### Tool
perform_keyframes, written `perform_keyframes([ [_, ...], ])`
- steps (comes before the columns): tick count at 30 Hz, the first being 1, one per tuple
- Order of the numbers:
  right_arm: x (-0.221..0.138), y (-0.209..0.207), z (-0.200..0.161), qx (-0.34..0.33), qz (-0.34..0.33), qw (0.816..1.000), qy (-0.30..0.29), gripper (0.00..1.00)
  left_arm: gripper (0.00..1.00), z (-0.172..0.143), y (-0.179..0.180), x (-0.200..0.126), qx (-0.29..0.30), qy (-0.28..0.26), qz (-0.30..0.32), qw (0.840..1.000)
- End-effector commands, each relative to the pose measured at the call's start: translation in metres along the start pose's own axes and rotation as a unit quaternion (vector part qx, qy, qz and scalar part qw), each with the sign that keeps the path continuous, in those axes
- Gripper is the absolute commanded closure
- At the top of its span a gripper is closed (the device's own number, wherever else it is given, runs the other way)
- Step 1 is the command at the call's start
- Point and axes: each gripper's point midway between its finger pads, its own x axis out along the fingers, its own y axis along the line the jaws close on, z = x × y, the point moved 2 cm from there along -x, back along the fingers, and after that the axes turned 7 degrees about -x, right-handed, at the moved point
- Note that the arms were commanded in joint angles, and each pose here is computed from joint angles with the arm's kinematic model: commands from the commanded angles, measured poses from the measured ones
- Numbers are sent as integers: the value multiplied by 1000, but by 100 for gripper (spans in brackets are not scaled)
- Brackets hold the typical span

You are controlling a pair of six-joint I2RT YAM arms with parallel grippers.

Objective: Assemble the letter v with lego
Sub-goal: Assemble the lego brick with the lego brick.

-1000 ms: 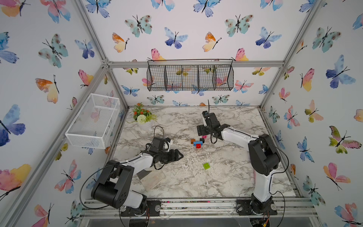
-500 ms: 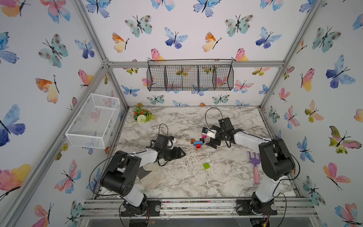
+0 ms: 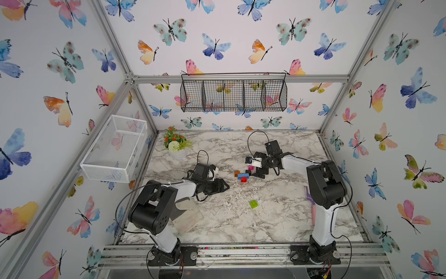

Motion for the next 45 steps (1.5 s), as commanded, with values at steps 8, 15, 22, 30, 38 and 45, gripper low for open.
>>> perform_keyframes([
  [8, 20, 13, -3, -5, 51, 999, -18, 11, 45, -12, 12, 21, -9, 30, 28, 999],
  [15, 21, 15, 0, -6, 62, 998, -25, 18, 50, -9, 11, 28, -11, 34, 27, 999],
  [22, 23, 22, -1, -6, 88, 996, -19, 28, 52, -6, 7, 43, -8, 41, 32, 999],
  [30, 20, 25, 1, -1, 85, 996, -24, 38, 54, 1, 9, 53, -10, 43, 37, 998],
  [38, 18, 24, 6, -2, 80, 996, -34, 36, 54, 6, 12, 58, -9, 45, 44, 998],
  [45, 20, 24, 11, -5, 78, 996, -47, 36, 54, 10, 15, 63, -9, 46, 53, 998],
])
